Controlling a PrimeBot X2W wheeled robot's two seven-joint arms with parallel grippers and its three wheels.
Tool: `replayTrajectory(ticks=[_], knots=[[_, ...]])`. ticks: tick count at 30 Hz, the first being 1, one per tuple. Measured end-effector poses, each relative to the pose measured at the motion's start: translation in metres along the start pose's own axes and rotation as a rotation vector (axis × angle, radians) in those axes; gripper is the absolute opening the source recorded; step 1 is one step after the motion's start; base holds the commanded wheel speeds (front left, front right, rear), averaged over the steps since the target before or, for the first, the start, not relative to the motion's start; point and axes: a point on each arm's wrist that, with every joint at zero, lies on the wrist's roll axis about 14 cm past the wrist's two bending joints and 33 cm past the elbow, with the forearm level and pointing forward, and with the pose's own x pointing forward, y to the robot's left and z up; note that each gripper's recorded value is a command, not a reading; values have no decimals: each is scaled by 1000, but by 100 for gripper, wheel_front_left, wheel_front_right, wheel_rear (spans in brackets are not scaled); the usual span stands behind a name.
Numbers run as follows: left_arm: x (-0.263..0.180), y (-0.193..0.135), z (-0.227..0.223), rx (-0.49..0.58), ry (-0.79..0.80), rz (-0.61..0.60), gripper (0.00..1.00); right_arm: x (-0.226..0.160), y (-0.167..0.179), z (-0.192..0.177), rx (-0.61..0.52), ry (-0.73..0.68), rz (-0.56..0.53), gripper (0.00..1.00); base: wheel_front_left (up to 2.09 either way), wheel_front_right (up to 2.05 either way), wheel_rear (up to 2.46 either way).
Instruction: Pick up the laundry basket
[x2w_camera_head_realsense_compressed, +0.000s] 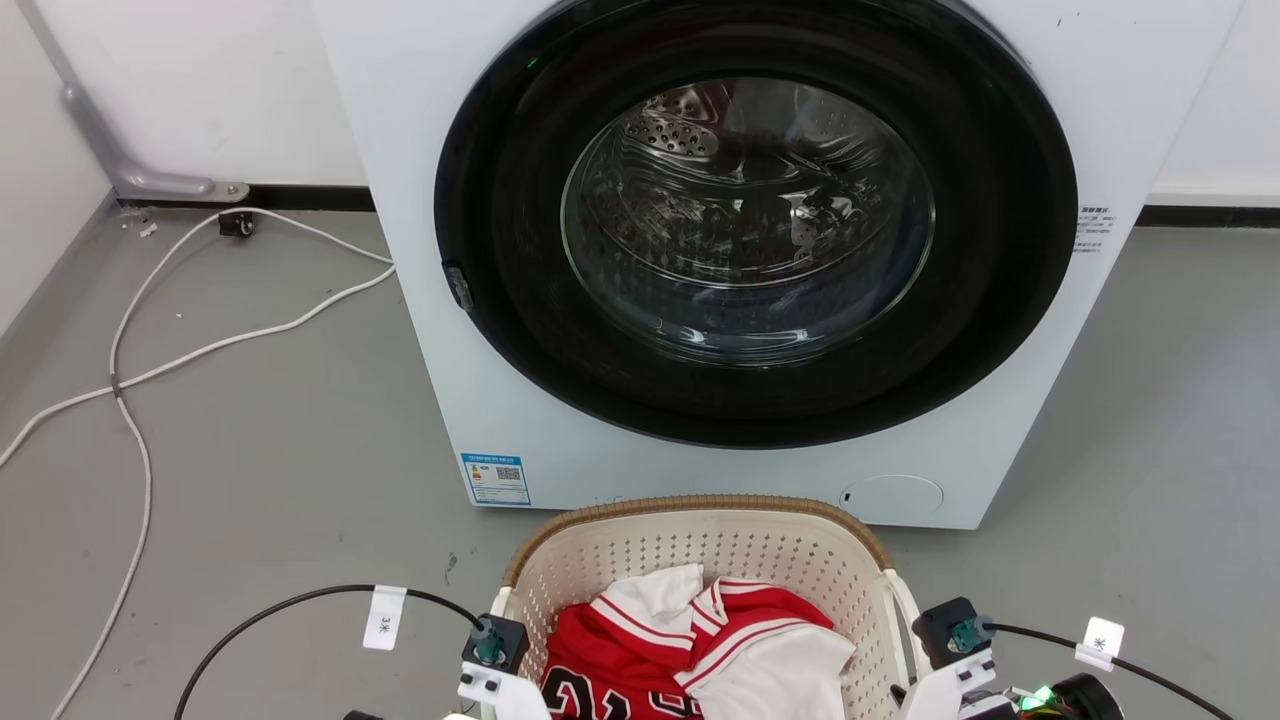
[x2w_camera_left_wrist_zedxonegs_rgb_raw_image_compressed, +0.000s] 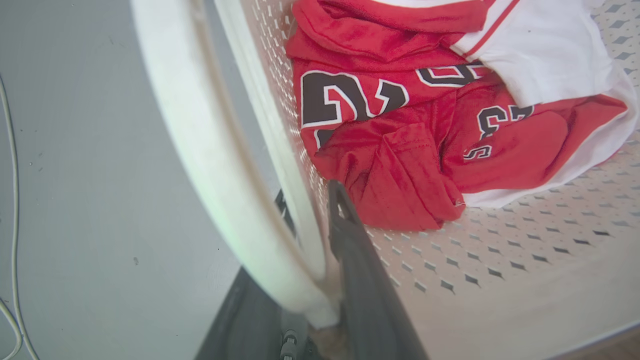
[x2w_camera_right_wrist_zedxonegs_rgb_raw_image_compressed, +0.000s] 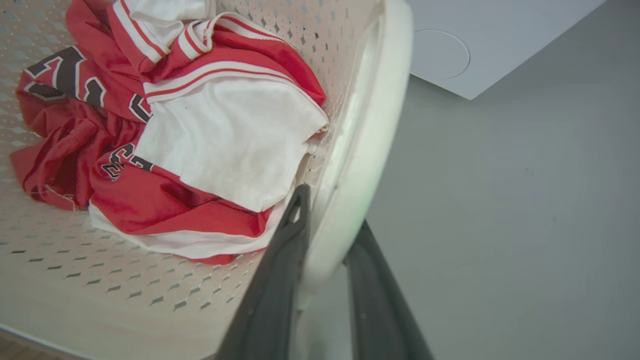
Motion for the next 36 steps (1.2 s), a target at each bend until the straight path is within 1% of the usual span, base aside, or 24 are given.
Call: replayTrajectory(ticks=[36], knots=[[-4,-3,-8,-18,-1,-9,0,-5,3,-9,11,16,17,0,0,0,0]])
